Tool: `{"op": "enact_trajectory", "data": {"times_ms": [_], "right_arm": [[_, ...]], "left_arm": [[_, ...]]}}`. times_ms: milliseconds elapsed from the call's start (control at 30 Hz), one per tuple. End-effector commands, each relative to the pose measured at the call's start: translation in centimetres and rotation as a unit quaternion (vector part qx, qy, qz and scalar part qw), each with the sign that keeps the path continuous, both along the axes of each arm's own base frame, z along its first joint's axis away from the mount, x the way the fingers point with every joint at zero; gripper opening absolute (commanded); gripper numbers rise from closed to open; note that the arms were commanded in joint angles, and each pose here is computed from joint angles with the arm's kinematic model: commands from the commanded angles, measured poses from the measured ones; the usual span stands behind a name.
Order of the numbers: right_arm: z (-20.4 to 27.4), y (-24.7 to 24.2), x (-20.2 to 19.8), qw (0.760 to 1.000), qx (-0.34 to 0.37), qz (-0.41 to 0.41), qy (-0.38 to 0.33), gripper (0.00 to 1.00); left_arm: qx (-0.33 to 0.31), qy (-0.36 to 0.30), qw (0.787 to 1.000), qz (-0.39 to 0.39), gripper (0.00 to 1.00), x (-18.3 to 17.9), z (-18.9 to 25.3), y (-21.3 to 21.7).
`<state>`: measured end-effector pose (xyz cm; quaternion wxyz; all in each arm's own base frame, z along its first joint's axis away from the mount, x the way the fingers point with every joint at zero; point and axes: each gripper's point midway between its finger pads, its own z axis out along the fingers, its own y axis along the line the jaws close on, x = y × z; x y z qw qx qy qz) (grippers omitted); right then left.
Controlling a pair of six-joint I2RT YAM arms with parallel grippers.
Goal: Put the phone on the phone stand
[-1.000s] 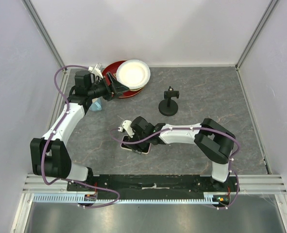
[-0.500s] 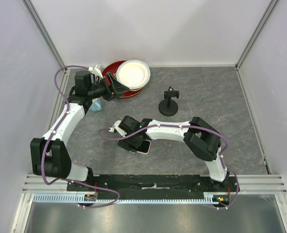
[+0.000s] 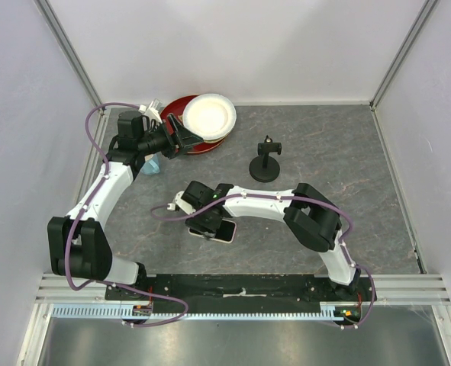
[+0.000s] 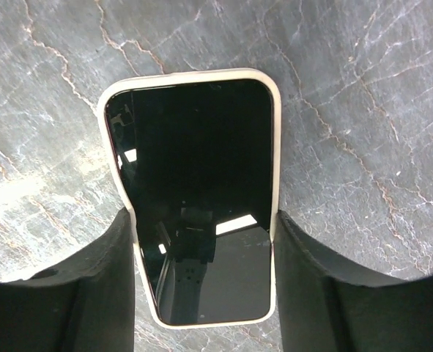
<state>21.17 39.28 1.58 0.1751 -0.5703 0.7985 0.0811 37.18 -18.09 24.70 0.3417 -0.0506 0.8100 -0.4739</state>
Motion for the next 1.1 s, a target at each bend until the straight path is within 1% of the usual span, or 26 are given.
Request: {"op": "enact_trajectory", "data": {"times_ms": [0,33,100,133,167,233,267,333,367,433,467,533,567,600,667,700,733,767,800,833,867,900,933,967,1000,1067], "right_arm": [[-6.8,-6.1,-3.0,0.988,-0.137,0.007,0.065,0.0],[-6.9,-6.3,-3.0,0.989,-0.136,0.002,0.063,0.0],[-6.1,-5.5,-2.5,0.993,-0.109,-0.001,0.045,0.0],[-6.1,-6.0,-2.4,0.993,-0.11,-0.008,0.035,0.0],[-4.9,-5.3,-1.6,0.996,-0.084,-0.014,0.014,0.0],[-4.2,-6.0,-1.4,0.997,-0.077,-0.024,-0.007,0.0],[-2.3,-5.4,-0.2,0.997,-0.049,-0.04,-0.044,0.0],[-1.5,-6.3,0.0,0.996,-0.033,-0.052,-0.067,0.0],[0.9,-5.4,1.0,0.992,0.012,-0.07,-0.101,0.0],[1.6,-6.6,1.3,0.987,0.031,-0.093,-0.127,0.0],[4.3,-6.3,2.6,0.976,0.073,-0.119,-0.169,0.0],[5.0,-7.8,2.9,0.965,0.093,-0.154,-0.192,0.0],[7.3,-7.7,3.5,0.953,0.131,-0.171,-0.213,0.0],[8.0,-8.5,4.0,0.945,0.139,-0.188,-0.228,0.0],[10.1,-9.9,4.4,0.93,0.17,-0.209,-0.249,0.0],[10.1,-11.0,4.4,0.923,0.175,-0.23,-0.253,0.0],[11.8,-11.7,4.7,0.912,0.2,-0.245,-0.262,0.0],[12.5,-12.0,4.8,0.905,0.216,-0.252,-0.266,0.0],[12.3,-12.7,4.6,0.904,0.218,-0.254,-0.267,0.0],[13.8,-13.2,4.5,0.895,0.24,-0.258,-0.275,0.0],[14.6,-13.2,4.5,0.889,0.257,-0.256,-0.28,0.0],[14.4,-13.4,4.1,0.889,0.264,-0.248,-0.28,0.0],[15.7,-13.5,3.8,0.885,0.283,-0.23,-0.289,0.0],[16.4,-13.3,3.7,0.88,0.299,-0.221,-0.295,0.0],[16.4,-13.4,3.4,0.881,0.303,-0.211,-0.296,0.0],[17.6,-13.4,3.1,0.879,0.315,-0.186,-0.306,0.0]], "left_arm": [[-0.016,-0.014,1.0,-0.009,0.75,0.0,1.1,-0.2],[-0.017,-0.013,1.0,-0.009,0.75,-0.1,1.1,-0.2],[-0.018,-0.014,1.0,-0.01,0.75,-0.1,1.2,-0.3],[-0.019,-0.012,1.0,-0.01,0.75,-0.1,1.1,-0.2],[-0.02,-0.014,1.0,-0.013,0.75,-0.2,1.2,-0.3],[-0.023,-0.012,1.0,-0.015,0.75,-0.2,1.1,-0.5],[-0.024,-0.011,1.0,-0.017,0.75,-0.3,1.1,-0.5],[-0.028,-0.01,0.999,-0.022,0.75,-0.4,1.1,-0.8],[-0.032,-0.011,0.999,-0.032,0.76,-0.6,1.2,-1.1],[-0.039,-0.007,0.998,-0.048,0.76,-1.0,1.2,-2.0],[-0.042,-0.005,0.997,-0.06,0.76,-1.3,1.3,-2.5],[-0.049,0.007,0.995,-0.083,0.77,-1.8,0.9,-3.8],[-0.053,0.008,0.993,-0.102,0.77,-2.2,1.1,-4.4],[-0.055,0.011,0.992,-0.113,0.77,-2.5,1.0,-4.9],[-0.061,0.018,0.987,-0.148,0.77,-3.4,0.8,-6.4],[-0.062,0.019,0.985,-0.159,0.77,-3.7,0.8,-6.9],[-0.061,0.018,0.983,-0.174,0.77,-4.3,0.9,-7.7],[-0.059,0.018,0.981,-0.182,0.77,-4.6,0.8,-8.2],[-0.05,0.012,0.981,-0.188,0.77,-4.8,0.7,-8.5],[-0.043,0.006,0.979,-0.199,0.78,-5.3,0.9,-9.3],[-0.03,0.018,0.98,-0.197,0.78,-5.6,0.3,-9.6],[-0.017,0.008,0.979,-0.204,0.78,-5.8,0.1,-9.9],[-0.006,-0.002,0.977,-0.211,0.78,-6.1,0.3,-10.7],[0.014,0.005,0.975,-0.22,0.78,-6.5,-0.8,-10.9],[0.026,0.006,0.973,-0.227,0.78,-6.8,-1.1,-11.2],[0.036,0.005,0.966,-0.254,0.78,-7.7,-1.1,-12.3]]}}
